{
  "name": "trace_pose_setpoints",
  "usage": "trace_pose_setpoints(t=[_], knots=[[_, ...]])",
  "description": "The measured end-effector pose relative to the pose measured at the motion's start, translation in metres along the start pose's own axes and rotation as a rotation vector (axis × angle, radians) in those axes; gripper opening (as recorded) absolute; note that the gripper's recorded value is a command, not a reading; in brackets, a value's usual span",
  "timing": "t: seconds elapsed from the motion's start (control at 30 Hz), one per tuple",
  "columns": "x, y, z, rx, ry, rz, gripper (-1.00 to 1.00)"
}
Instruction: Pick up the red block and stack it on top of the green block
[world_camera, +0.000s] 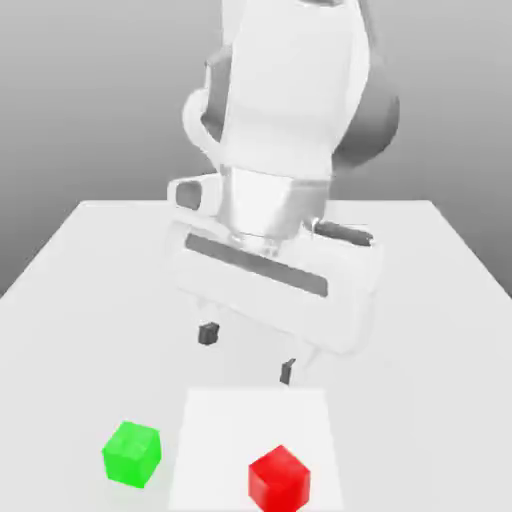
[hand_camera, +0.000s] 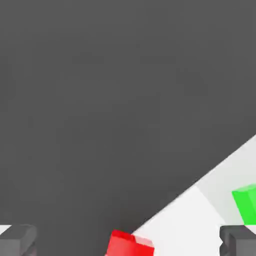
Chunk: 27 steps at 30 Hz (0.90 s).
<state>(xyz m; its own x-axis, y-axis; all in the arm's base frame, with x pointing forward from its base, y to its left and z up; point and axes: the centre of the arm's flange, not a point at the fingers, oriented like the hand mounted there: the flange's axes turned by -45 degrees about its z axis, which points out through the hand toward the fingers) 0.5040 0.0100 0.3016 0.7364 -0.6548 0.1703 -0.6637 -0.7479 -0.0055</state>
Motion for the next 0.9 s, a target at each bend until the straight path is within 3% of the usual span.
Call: trace_pose_setpoints(t=[0.17, 0.33, 0.37, 0.57, 0.73, 0.9], knots=[[-0.032, 0.0, 0.073, -0.017, -0.14, 0.14, 0.0], [-0.047, 0.0, 0.138, -0.018, -0.169, 0.171, 0.0], [-0.049, 0.0, 0.146, -0.019, -0.17, 0.171, -1.0], [-0.05, 0.0, 0.151, -0.018, -0.169, 0.171, -1.0], [-0.041, 0.0, 0.101, -0.017, -0.169, 0.172, -1.0], [0.006, 0.071, 0.077, -0.055, -0.164, 0.522, -1.0]])
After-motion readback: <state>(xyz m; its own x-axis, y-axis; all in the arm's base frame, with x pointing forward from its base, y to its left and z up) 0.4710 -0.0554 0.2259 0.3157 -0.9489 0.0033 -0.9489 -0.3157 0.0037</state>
